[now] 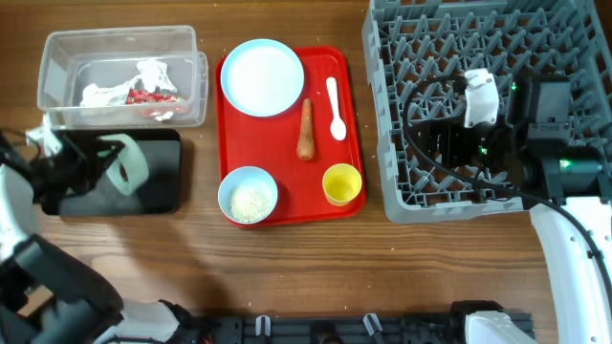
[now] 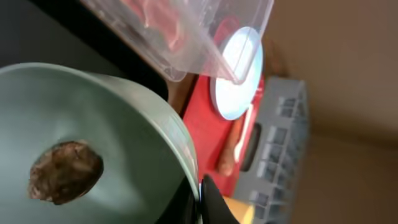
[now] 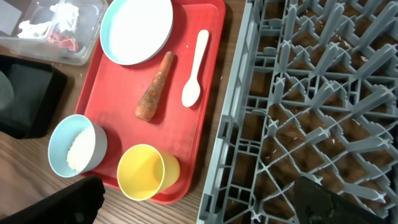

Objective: Sort waste into correct bins and load items into the dishwasher rack
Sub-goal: 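Tip green bowl over black tray to dump mushroom, then set empty green bowl back on red tray with left gripper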

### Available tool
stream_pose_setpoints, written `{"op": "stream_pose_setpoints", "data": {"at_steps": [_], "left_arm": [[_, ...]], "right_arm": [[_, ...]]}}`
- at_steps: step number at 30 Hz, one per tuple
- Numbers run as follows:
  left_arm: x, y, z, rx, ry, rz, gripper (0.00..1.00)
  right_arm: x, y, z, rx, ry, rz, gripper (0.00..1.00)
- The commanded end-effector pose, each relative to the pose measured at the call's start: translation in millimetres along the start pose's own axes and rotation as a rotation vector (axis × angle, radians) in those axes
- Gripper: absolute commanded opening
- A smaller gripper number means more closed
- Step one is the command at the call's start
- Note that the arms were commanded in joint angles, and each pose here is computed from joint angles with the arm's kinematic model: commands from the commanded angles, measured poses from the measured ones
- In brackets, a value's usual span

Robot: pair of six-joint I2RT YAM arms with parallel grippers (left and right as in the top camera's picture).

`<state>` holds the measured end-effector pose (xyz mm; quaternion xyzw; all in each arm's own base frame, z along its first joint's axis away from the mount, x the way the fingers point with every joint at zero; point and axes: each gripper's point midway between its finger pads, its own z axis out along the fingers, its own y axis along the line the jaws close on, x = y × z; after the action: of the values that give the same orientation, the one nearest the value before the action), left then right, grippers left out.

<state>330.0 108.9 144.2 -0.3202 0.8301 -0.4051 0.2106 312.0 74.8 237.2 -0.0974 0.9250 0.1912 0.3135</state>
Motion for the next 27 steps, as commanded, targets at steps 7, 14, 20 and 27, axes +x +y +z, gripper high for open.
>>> {"op": "stream_pose_setpoints", "data": {"at_steps": [7, 14, 20, 27], "left_arm": [[-28.2, -24.1, -42.5, 0.624, -0.088, -0.099, 0.04], [-27.7, -23.7, -41.0, 0.617, -0.085, -0.098, 0.04], [-2.0, -65.7, -5.9, 0.469, 0.041, 0.028, 0.04], [48.0, -166.2, 45.3, 0.04, 0.026, 0.413, 0.04]], "right_arm": [[-5.3, 0.8, -3.9, 0.001, -0.013, 0.001, 1.0], [-5.0, 0.8, -3.9, 0.001, -0.011, 0.001, 1.0], [-5.7, 0.8, -3.9, 0.001, -0.014, -0.001, 1.0], [-6.1, 0.8, -3.9, 0.001, -0.016, -0.001, 1.0]]}}
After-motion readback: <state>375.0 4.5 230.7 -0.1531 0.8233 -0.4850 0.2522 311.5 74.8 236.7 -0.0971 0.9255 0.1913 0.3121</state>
